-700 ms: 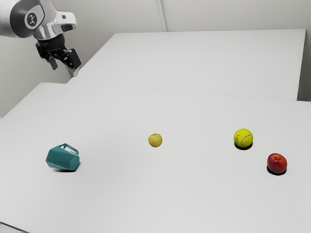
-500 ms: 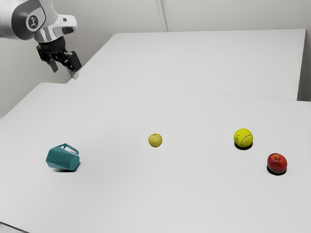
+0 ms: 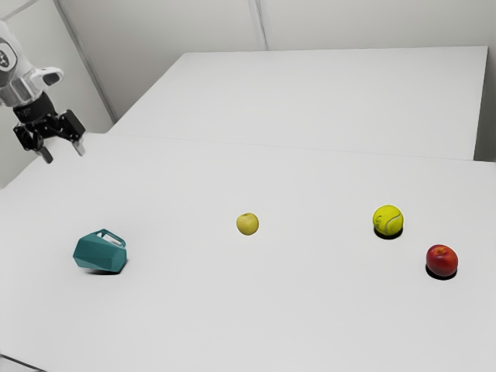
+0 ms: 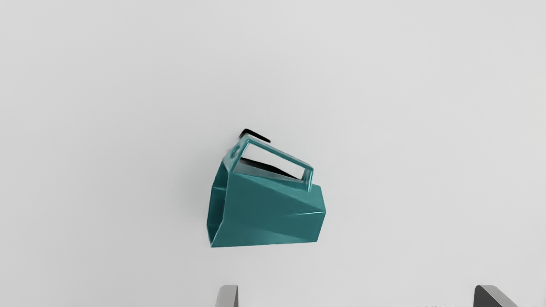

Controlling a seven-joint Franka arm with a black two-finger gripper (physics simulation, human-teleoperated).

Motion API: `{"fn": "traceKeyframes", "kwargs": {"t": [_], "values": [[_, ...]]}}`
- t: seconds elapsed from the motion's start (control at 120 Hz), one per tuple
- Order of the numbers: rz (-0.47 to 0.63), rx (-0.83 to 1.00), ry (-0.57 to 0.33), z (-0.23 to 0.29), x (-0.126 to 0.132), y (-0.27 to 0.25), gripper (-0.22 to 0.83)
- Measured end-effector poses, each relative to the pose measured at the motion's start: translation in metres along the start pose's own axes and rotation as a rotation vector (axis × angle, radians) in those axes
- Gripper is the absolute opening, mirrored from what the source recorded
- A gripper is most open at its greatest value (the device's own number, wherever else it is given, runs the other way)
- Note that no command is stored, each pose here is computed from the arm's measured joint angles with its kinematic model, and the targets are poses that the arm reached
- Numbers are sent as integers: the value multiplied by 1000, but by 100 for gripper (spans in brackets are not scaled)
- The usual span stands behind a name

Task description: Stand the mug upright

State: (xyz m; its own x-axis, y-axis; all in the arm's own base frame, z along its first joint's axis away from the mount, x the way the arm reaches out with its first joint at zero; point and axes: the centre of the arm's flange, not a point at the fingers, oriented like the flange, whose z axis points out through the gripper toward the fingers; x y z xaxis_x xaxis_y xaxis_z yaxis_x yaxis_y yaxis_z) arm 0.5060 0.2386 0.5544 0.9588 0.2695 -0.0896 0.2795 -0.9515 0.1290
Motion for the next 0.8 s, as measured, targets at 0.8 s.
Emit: {"fn": "traceKeyframes", "kwargs": {"t": [0.8], "values": [[-199,-510,-306,222,27,-166,61]]}}
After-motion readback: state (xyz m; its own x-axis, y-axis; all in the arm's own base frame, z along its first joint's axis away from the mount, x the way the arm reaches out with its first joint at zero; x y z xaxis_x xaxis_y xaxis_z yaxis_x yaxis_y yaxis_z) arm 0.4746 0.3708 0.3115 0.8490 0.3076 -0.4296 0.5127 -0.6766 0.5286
